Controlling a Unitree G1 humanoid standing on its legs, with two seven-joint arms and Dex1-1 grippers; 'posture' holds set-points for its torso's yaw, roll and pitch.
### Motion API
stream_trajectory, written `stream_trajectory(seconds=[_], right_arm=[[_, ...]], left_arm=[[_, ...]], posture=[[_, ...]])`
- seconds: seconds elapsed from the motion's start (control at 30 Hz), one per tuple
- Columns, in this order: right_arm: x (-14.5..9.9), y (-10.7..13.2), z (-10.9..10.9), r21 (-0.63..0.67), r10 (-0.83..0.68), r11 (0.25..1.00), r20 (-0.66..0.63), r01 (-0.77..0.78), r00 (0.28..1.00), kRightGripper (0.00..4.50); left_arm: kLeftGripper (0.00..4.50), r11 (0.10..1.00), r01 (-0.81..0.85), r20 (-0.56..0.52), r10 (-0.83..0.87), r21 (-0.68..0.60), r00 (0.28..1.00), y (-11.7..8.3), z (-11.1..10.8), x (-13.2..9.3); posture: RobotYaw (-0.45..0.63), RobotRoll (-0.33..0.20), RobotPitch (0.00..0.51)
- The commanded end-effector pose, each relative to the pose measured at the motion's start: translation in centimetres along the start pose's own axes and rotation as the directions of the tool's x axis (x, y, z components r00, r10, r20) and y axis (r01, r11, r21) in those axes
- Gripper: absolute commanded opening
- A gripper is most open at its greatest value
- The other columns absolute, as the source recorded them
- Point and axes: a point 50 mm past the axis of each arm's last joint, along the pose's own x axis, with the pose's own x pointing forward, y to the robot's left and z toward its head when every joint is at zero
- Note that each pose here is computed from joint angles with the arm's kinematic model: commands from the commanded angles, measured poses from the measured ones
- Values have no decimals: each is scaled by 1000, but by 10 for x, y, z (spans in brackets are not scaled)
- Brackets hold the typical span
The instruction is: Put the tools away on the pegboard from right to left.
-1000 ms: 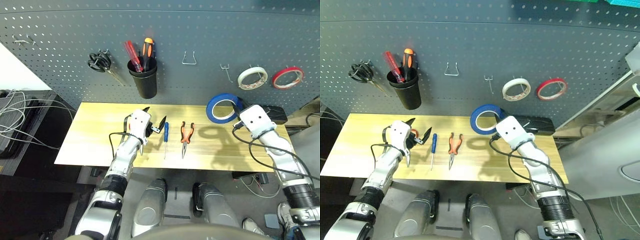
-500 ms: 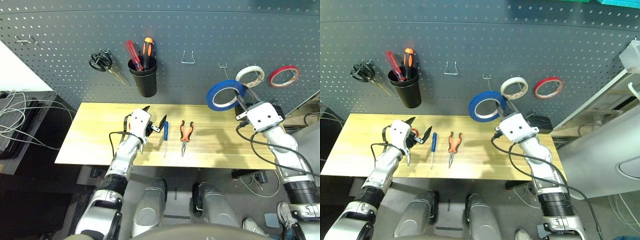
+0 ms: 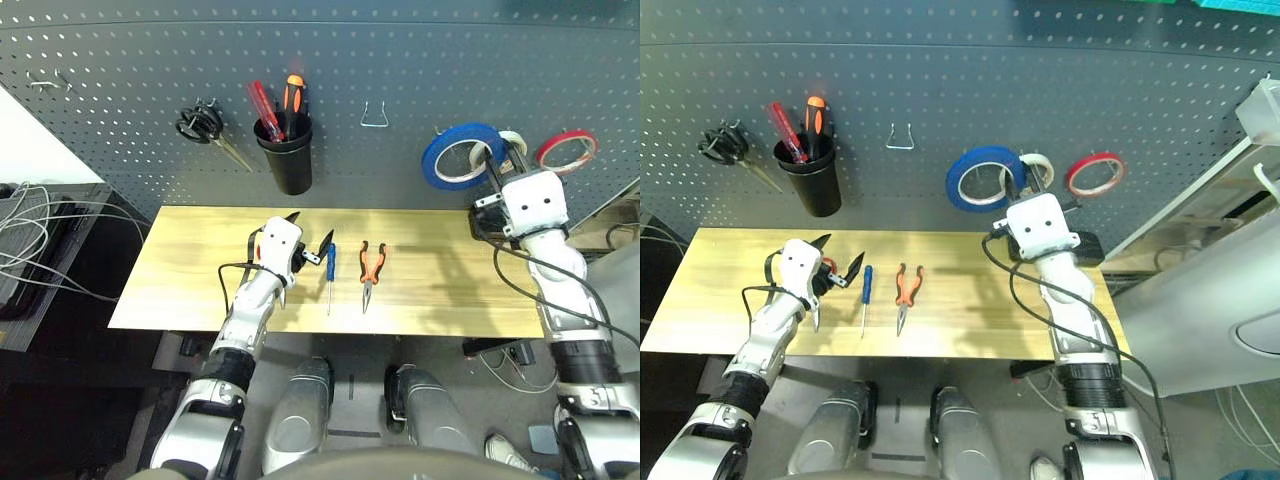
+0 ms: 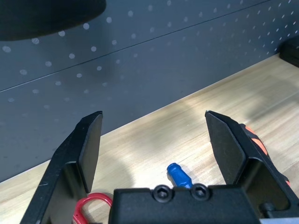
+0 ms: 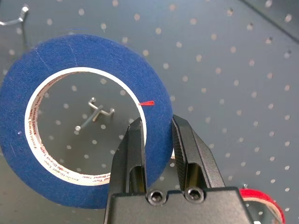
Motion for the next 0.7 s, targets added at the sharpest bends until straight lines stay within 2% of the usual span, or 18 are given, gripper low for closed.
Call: stream_trajectory(seconds=[0.03,0.2,0.33,0.57,0.7], right_arm=[[6,6,-14,8,-15,1000,-86,15,996,710],[14,5,-22,20,-38,999,-123,40,992,710],[18,5,-22,23,-40,999,-121,43,992,710],[19,7,-23,40,-29,999,-124,35,992,710],[12,9,-19,65,-1,998,-91,7,996,2081]], left_arm=[[4500,998,62,63,-60,-24,996,-9,7,1],[4500,981,194,223,-196,28,955,-24,28,-3],[4500,973,227,289,-227,34,930,-28,36,-4],[4500,967,249,287,-254,56,923,-32,35,-5],[4500,969,237,262,-249,76,932,-29,32,-5]], posture=[[82,0,183],[92,0,187],[94,0,187],[90,0,186],[90,0,187]])
